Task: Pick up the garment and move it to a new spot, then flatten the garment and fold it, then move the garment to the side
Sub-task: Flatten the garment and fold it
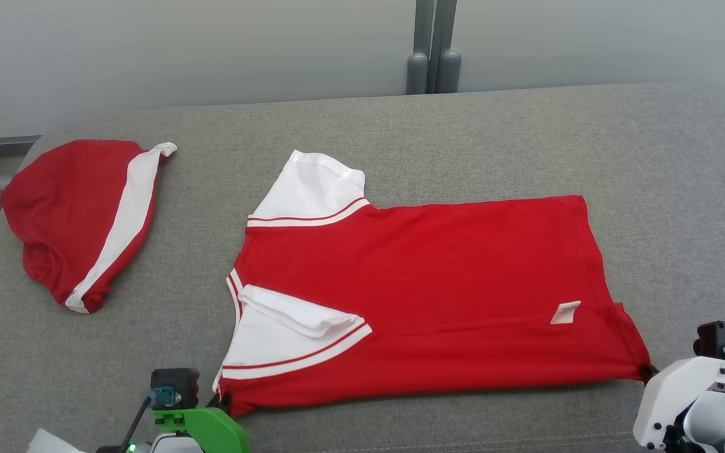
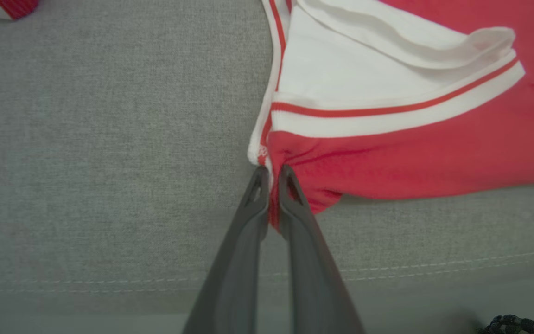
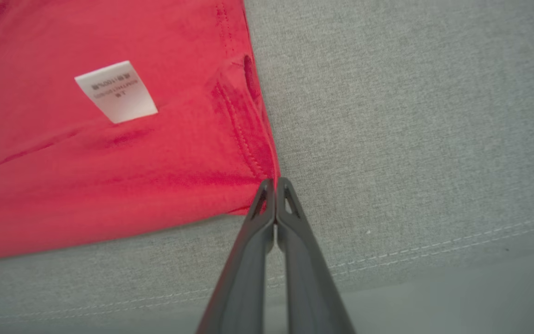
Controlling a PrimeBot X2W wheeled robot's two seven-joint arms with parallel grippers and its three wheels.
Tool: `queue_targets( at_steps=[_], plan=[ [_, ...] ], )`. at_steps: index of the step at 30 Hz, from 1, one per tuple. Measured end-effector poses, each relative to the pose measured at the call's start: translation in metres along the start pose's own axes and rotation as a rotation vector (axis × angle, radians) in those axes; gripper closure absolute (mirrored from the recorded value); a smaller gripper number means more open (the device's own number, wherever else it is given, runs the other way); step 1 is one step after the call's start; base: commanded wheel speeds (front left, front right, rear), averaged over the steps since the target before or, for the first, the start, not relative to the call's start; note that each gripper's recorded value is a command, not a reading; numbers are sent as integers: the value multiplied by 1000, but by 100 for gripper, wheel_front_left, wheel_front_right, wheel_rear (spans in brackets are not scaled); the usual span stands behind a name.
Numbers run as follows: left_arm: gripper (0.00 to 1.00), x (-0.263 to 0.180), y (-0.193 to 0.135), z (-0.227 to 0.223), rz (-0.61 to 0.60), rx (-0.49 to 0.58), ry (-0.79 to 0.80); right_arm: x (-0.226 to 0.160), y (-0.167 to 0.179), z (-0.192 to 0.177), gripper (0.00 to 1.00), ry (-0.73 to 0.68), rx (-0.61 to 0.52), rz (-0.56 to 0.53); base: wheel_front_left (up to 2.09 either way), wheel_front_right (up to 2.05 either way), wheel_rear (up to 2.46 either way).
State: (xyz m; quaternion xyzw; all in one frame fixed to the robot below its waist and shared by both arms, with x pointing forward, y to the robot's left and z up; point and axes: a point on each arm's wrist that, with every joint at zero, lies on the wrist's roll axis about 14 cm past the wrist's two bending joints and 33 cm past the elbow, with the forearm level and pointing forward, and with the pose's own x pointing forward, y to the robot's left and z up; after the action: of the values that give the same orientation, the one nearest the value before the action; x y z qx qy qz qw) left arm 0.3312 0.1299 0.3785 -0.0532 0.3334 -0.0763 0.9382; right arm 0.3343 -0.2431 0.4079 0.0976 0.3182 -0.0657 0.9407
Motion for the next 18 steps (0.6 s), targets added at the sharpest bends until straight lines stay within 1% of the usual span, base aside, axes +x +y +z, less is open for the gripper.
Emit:
queue_targets(
  at_steps=[5, 10, 11, 12, 13, 18],
  plan=[
    [100, -5, -3, -7, -3, -6, 17, -6, -4, -10, 100, 26, 13, -4, 0, 0, 0],
    [100, -7, -3, -12, 3, -10, 41, -8, 0, -15, 100, 51, 4, 8, 0, 0, 0],
    [67, -7, -3, -12, 3, -8, 41, -9, 1, -15, 100, 54, 1, 11, 0, 0, 0],
    [2, -7, -3, -13, 2, -5, 46, -9, 2, -16, 62, 61, -5, 16, 0, 0, 0],
    [0, -8, -3, -14, 4, -3, 48, -9, 4, -17, 0, 63, -6, 19, 0, 0, 0],
    [0, -13, 2, -15, 23, -12, 17, -13, 2, -11, 0, 28, 11, 22, 0, 0, 0]
  ],
)
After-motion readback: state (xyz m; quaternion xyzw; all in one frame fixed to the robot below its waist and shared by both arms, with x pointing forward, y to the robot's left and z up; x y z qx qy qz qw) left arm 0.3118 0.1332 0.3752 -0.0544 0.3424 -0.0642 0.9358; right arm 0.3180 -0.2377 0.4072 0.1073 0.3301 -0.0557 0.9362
